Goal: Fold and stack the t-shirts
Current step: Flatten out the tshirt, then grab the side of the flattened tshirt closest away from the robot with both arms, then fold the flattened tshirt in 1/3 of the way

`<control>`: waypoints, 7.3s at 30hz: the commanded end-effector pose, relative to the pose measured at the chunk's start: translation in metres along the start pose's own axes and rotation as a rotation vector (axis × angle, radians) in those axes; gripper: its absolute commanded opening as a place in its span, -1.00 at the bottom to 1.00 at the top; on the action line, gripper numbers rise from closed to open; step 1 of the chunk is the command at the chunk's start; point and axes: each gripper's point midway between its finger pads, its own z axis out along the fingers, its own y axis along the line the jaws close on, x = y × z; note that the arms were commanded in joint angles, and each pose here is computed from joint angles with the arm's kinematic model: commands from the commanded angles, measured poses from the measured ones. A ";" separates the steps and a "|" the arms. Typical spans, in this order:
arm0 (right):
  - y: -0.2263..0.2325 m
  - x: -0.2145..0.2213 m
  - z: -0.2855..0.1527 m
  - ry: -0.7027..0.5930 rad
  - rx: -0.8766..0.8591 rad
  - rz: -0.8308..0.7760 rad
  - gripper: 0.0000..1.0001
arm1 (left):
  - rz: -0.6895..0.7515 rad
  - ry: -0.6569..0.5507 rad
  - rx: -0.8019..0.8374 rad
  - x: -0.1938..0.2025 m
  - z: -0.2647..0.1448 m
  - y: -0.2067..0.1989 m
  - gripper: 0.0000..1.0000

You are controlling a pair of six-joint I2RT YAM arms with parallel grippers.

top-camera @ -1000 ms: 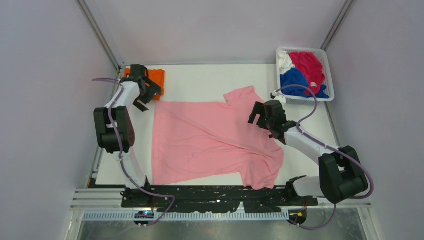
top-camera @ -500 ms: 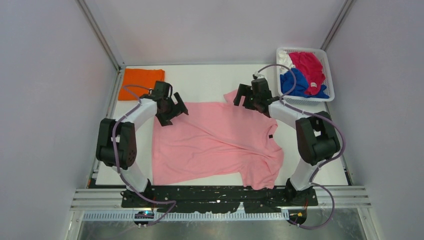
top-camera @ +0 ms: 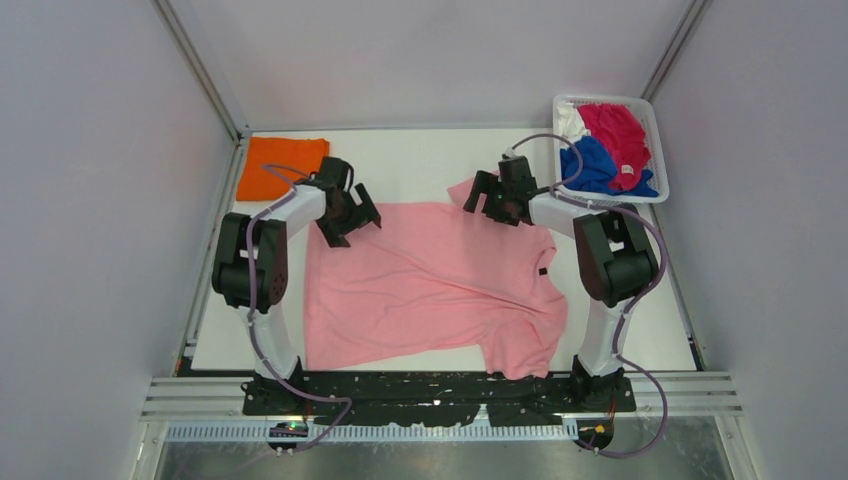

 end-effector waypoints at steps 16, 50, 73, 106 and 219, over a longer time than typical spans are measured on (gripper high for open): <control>-0.051 -0.079 0.027 -0.061 0.040 0.231 0.91 | -0.084 0.034 0.078 -0.071 0.044 -0.078 0.99; -0.053 -0.032 -0.202 -0.486 0.100 0.062 0.91 | -0.025 -0.255 -0.238 0.078 -0.103 0.131 0.99; -0.077 0.000 -0.189 -0.406 0.165 0.073 0.91 | -0.234 -0.161 -0.356 0.098 -0.062 0.169 -0.13; -0.049 0.183 -0.240 0.218 0.199 -0.237 0.74 | -0.218 -0.185 -0.348 0.109 -0.081 0.178 -1.00; -0.036 -0.062 -0.081 0.064 0.261 -0.501 -0.35 | -0.210 -0.263 -0.223 -0.084 -0.063 0.074 0.35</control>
